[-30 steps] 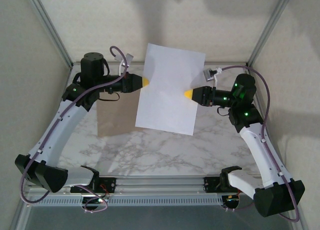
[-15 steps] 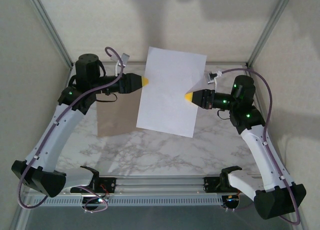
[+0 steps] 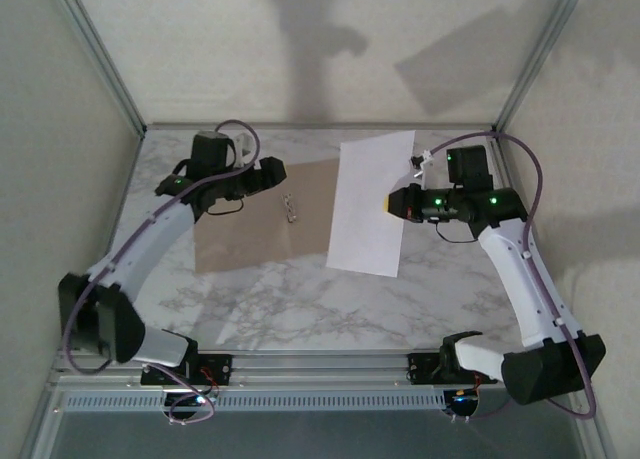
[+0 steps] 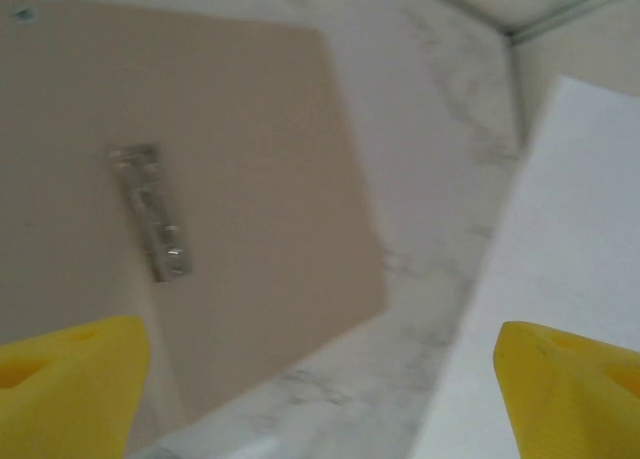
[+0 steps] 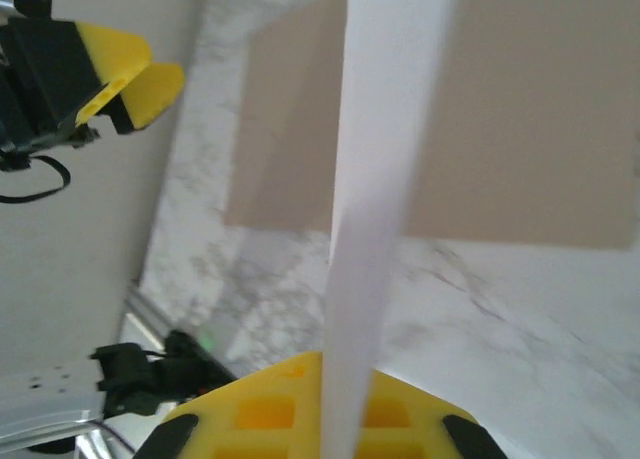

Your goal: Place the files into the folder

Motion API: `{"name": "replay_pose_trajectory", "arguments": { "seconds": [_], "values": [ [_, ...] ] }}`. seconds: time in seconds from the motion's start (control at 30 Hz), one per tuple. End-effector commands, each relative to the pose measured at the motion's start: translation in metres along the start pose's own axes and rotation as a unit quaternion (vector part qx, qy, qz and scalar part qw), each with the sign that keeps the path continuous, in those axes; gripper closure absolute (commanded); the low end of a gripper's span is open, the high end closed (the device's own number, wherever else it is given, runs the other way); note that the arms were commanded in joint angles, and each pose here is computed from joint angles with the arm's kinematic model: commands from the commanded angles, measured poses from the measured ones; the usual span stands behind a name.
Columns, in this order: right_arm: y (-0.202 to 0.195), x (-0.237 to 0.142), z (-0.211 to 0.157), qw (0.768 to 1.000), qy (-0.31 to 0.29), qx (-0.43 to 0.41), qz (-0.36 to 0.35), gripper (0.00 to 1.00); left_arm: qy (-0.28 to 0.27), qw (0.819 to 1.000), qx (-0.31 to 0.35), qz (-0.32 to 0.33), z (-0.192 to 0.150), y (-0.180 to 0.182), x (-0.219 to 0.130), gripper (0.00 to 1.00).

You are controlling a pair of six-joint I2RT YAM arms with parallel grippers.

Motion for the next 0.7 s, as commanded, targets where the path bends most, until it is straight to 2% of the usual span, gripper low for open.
{"name": "replay_pose_trajectory", "arguments": {
  "seconds": [0.0,0.27,0.47,0.67],
  "values": [
    [-0.006,-0.014,-0.007,0.997,0.019,-0.014,-0.071,1.0,-0.032,0.999,0.009,0.043,0.011,0.013,0.034,0.14],
    [0.003,-0.035,-0.005,0.994,-0.004,-0.058,-0.091,1.0,-0.019,0.989,0.041,0.138,0.024,0.028,0.138,0.19],
    [0.012,-0.052,-0.006,0.99,-0.035,-0.097,-0.099,1.0,-0.03,0.976,0.054,0.208,0.045,0.048,0.198,0.15],
    [0.023,-0.06,-0.005,0.986,-0.066,-0.129,-0.08,1.0,-0.006,0.979,0.063,0.191,0.046,0.053,0.243,0.13]
  ]
}}
Point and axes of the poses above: each hand's point on the last joint's axis, 136 mm out from that joint toward the fingers, its own x axis out along the fingers, its own y axis along the line the jaws close on, z = x × y, the point moved 5 cm from there along -x, back along the fingers, and after that the axes turned 7 degrees about -x, right-handed, at the moved point
